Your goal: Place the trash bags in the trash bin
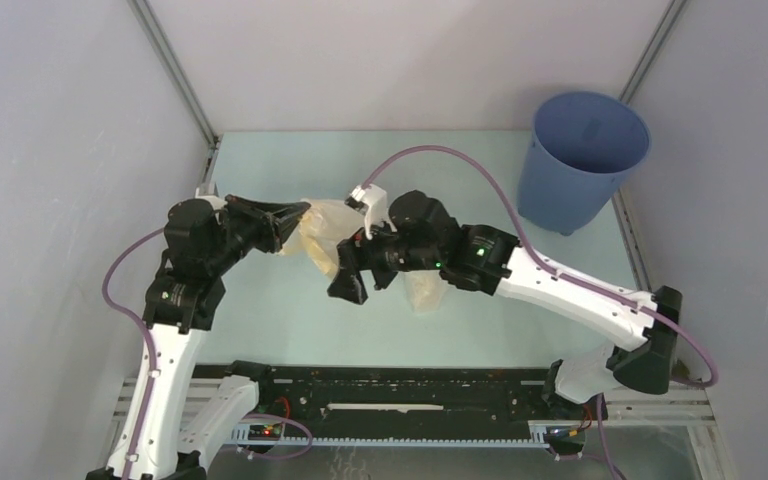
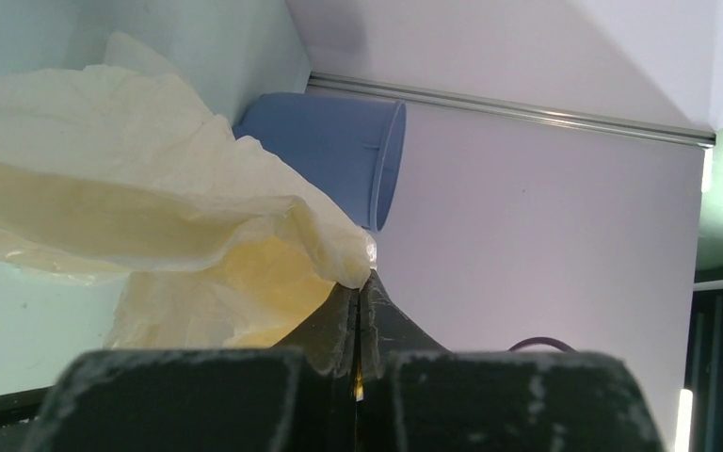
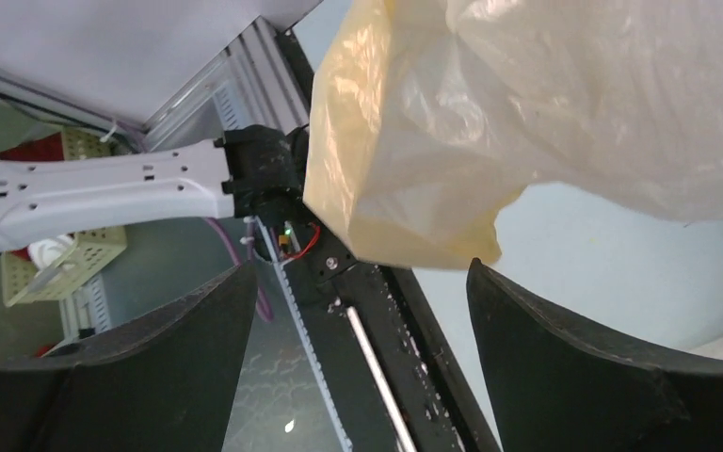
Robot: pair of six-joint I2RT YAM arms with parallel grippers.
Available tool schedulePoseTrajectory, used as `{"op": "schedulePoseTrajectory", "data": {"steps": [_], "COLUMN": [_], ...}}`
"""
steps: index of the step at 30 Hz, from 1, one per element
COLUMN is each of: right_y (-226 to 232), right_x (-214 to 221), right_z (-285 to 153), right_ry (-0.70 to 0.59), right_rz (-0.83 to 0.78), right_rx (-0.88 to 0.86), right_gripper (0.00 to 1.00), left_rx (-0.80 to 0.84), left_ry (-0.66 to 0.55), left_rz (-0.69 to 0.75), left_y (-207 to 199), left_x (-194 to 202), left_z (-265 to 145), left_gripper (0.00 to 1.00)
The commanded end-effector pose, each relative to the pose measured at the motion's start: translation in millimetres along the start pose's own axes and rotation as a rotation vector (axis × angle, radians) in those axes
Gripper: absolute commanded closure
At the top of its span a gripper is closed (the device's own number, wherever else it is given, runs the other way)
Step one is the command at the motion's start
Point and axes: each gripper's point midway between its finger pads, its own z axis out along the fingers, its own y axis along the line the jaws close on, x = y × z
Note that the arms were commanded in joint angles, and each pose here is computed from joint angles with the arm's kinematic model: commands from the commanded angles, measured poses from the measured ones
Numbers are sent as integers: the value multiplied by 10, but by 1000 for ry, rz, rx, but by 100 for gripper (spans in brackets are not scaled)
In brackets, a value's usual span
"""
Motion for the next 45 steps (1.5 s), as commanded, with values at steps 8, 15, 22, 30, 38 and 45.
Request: {"op": "schedulePoseTrajectory", "data": {"steps": [8,15,22,30,38,45], "right_y": [-201,-70,199,-203,-470,-499], "right_x": [-340,-512,-844,-1113,-985,-994], "right_z": [295,225,38,-386,-1095,-1727], "right_ry": [-77,-88,-146,-118,-90,-212], "right_rz": [-178,-227,37,375,530,610], "right_rx": [390,343,-44,-163,-185,-246], "right_gripper": [26,100,100,100,100,100], "left_rx": [20,-22,-210,-281,-126,178], "left_ry": [39,-24,-162,-119,-53,-40], "left_rz": [0,273,712,656,376,149], "left_y": [20,-121,-282,285,759,486], "left_x": [106,-36,-320,-228,50,2], "left_z": [-106,-269,-807,-823,-564,-92], "left_gripper": [100,42,8,7,2,3]}}
